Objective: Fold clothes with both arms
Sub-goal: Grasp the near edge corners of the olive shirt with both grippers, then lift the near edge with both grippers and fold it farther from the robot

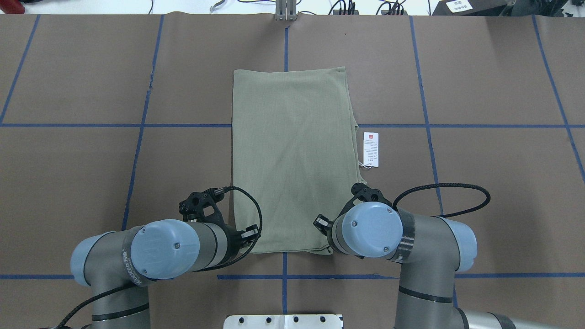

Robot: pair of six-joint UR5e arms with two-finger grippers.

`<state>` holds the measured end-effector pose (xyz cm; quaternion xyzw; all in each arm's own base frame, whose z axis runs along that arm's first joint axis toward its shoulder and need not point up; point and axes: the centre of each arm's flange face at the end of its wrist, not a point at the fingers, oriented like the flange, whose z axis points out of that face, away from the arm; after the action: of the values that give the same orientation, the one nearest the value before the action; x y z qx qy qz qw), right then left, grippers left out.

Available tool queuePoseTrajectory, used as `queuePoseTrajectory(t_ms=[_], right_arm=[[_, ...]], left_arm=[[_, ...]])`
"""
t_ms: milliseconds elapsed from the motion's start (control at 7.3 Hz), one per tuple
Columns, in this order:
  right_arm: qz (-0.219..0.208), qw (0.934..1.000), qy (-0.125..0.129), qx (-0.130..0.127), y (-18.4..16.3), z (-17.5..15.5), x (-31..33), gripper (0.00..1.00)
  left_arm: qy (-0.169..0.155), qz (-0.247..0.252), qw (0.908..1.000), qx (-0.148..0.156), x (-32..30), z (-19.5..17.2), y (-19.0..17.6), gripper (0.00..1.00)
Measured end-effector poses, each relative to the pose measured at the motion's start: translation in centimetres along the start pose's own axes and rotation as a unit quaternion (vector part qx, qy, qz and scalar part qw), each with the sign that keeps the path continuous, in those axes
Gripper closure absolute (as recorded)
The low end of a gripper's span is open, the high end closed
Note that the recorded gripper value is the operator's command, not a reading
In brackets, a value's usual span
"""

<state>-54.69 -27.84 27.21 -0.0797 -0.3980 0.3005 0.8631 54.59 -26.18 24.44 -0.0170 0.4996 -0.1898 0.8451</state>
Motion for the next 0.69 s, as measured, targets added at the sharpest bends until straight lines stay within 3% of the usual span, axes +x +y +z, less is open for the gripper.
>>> queuePoseTrajectory(t_ms=[274, 685], right_arm=[[-0.008, 0.9996, -0.019, -0.02, 1.3, -2.9, 0.9, 1.0], [-0.043, 0.996, -0.029, -0.074, 4.9, -7.8, 6.1, 1.0]], left_arm=[[-0.003, 0.011, 0.9997, -0.02, 0.1, -2.7, 3.0, 1.0], [-0.02, 0.025, 0.9982, -0.051, -1.5, -7.7, 6.9, 1.0]])
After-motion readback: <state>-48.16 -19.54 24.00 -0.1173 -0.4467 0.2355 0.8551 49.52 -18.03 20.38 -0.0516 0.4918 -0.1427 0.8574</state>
